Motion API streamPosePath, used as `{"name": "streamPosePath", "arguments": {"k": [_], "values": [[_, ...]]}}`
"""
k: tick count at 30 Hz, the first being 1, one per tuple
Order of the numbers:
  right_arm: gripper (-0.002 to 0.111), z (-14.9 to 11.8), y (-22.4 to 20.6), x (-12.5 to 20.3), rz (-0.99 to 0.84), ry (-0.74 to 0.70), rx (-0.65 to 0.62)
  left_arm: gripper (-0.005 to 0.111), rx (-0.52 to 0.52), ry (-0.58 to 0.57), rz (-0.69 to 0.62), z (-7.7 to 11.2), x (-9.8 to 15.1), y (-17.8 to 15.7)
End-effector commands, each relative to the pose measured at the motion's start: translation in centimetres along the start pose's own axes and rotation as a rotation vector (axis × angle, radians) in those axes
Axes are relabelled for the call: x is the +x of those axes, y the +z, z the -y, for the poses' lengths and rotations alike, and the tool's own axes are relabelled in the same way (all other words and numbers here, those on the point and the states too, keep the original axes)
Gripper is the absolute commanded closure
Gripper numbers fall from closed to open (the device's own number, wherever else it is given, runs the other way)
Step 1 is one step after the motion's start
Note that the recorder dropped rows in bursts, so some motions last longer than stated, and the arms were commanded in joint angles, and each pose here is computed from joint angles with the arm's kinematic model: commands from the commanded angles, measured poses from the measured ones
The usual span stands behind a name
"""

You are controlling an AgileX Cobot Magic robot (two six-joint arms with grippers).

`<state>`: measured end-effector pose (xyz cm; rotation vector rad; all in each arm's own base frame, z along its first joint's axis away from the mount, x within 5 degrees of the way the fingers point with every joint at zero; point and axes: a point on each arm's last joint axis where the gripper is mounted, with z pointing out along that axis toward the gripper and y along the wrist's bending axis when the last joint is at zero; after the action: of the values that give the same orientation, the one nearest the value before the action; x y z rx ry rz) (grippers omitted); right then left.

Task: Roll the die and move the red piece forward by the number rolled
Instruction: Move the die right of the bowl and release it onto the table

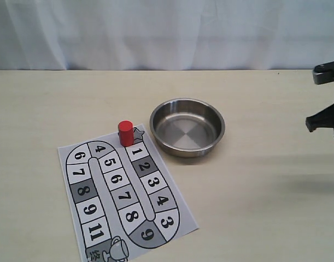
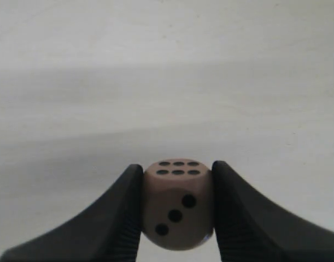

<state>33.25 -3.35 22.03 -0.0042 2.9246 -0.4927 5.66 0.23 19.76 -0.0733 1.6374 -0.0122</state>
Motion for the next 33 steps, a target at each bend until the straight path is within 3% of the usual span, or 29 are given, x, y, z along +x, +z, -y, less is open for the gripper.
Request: {"name": "streamPosePath", "arguments": {"k": [1, 7, 14, 18, 23, 27, 33], "values": [[0.104, 1.9, 1.8, 0.6, 0.067, -0.035, 0.054, 0.107, 0.008, -0.003, 0.013, 0.1, -0.3, 0.0], [0.104, 3.1, 4.0, 0.6, 0.167, 0.013, 0.014, 0.107, 0.008, -0.003, 0.013, 0.1, -0.3, 0.0], [0.101, 1.8, 7.1, 0.5, 0.106, 0.028, -0.043, 0.107, 0.008, -0.003, 0.013, 0.1, -0.3, 0.0], [0.071, 0.1, 7.7, -0.2, 0.068, 0.18, -0.229, 0.107, 0.007, -0.003, 0.011, 0.1, -0.2, 0.0], [0.026, -3.6, 6.2, -0.8, 0.056, 0.041, -0.684, 0.107, 0.007, -0.003, 0.011, 0.1, -0.2, 0.0], [0.019, -4.8, 4.5, -1.4, 0.142, -0.084, -0.899, 0.107, 0.007, -0.003, 0.011, 0.1, -0.2, 0.0], [0.019, -3.9, 4.5, -1.7, 0.102, -0.084, -0.801, 0.107, 0.007, -0.003, 0.011, 0.1, -0.2, 0.0]]}}
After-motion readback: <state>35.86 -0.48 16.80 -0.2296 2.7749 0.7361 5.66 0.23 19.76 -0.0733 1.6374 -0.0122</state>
